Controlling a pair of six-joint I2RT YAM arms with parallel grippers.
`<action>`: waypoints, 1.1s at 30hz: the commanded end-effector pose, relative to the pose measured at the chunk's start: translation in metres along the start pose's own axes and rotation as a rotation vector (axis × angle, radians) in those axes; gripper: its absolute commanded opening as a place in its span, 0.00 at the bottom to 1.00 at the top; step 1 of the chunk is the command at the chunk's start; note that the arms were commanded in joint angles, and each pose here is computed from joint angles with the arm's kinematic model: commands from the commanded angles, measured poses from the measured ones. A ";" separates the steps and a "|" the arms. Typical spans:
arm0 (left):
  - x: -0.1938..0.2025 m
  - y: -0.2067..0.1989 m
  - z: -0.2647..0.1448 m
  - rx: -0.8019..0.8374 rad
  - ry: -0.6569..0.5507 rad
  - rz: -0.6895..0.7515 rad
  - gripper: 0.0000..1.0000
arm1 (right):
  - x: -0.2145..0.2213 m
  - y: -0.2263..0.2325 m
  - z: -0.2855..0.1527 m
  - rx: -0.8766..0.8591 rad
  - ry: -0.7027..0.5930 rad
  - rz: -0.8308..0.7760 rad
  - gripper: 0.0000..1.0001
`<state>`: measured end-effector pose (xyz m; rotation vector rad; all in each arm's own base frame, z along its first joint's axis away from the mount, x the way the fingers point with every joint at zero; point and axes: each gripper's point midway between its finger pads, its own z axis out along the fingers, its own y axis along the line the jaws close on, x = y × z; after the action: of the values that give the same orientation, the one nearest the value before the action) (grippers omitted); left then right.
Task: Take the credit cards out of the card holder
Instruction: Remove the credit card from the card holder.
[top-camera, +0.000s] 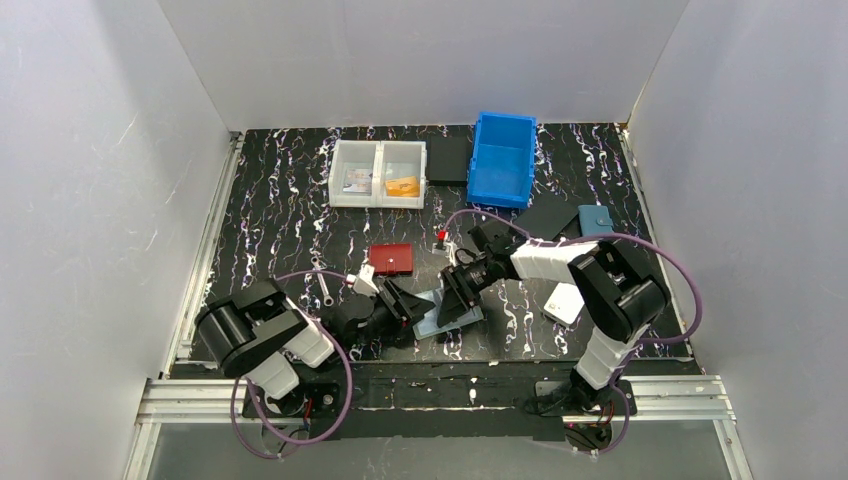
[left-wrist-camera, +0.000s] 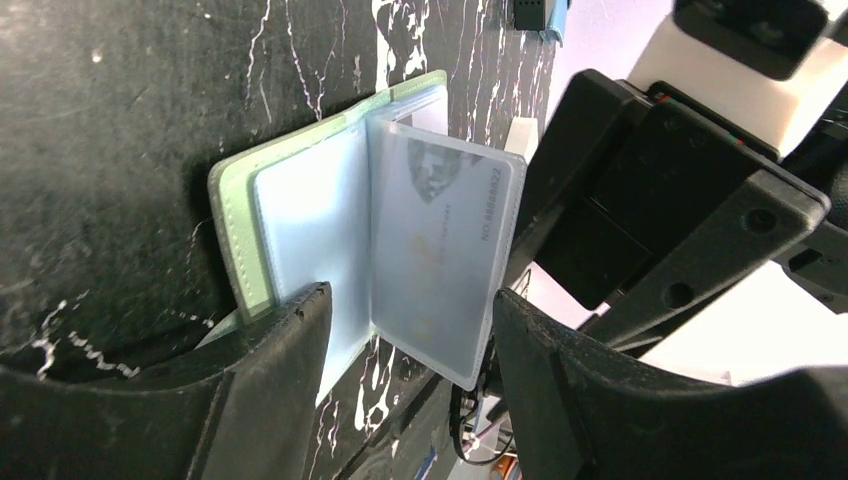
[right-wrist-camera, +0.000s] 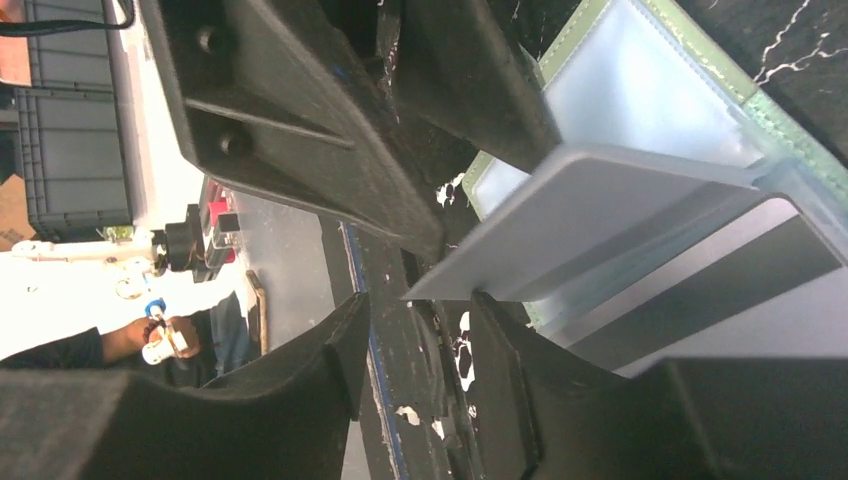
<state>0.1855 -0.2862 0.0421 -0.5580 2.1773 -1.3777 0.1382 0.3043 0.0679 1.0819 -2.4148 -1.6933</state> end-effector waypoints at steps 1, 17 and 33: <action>-0.005 0.014 -0.011 -0.040 -0.029 0.015 0.60 | -0.002 0.001 0.006 -0.019 0.023 -0.024 0.51; -0.002 0.017 -0.006 -0.040 -0.013 0.011 0.45 | -0.015 0.000 -0.008 -0.015 -0.012 -0.046 0.53; -0.004 -0.008 -0.009 0.085 -0.015 0.166 0.00 | -0.029 -0.015 -0.032 0.034 -0.094 -0.023 0.51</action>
<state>0.1793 -0.2772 0.0337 -0.4897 2.1850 -1.3427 0.1713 0.2868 0.0585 0.9820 -2.5135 -1.6778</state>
